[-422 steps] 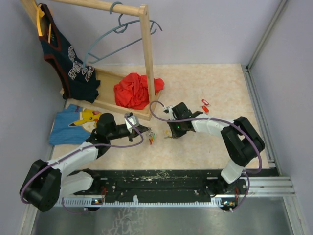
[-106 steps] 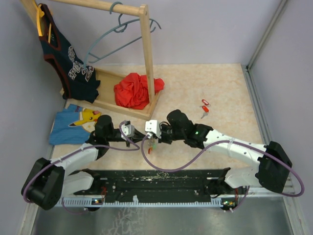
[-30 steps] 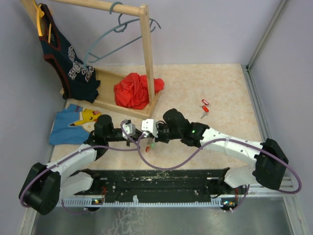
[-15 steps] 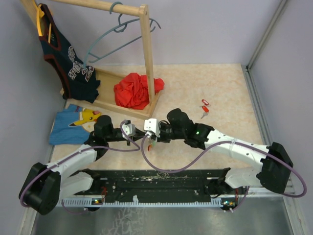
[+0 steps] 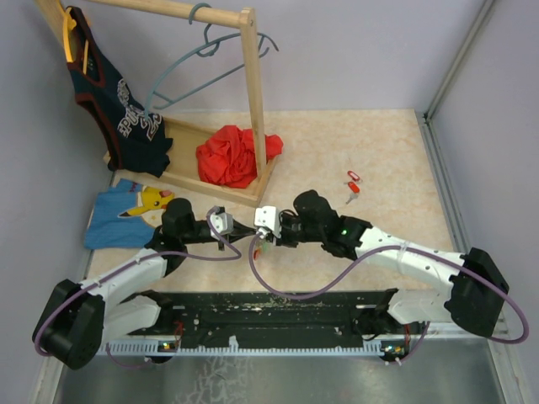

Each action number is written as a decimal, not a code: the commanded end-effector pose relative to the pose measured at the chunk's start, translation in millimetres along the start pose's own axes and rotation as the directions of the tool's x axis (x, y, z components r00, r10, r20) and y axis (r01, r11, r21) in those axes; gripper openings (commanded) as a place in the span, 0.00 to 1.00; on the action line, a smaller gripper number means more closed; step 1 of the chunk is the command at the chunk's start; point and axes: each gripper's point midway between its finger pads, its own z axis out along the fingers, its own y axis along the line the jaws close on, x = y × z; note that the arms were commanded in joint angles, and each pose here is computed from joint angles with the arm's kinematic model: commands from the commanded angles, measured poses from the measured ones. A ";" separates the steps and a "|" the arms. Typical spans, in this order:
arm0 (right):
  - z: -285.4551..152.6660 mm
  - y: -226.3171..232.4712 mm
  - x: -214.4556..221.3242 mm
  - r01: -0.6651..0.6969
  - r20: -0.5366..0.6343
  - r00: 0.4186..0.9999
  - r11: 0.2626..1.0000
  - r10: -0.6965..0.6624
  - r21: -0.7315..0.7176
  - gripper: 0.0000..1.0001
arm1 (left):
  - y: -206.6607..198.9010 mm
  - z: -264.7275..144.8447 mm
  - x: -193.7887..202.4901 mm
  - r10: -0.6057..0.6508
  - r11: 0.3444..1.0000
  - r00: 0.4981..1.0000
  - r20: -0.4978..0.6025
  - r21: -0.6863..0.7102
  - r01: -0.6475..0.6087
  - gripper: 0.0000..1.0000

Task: Put the keys on the keyring

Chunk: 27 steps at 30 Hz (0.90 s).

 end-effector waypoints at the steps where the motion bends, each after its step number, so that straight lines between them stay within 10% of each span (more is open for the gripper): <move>1: -1.1 -13.1 -26.7 0.029 0.107 0.994 0.999 -0.034 0.042 0.26 | -1.8 0.8 -12.0 0.038 0.999 0.998 0.041 0.013 -0.039 0.00; 27: 3.8 -13.8 -18.9 0.010 0.087 0.996 0.999 -0.013 0.035 0.18 | -3.1 0.8 -14.6 0.044 0.999 0.998 0.048 0.021 -0.045 0.00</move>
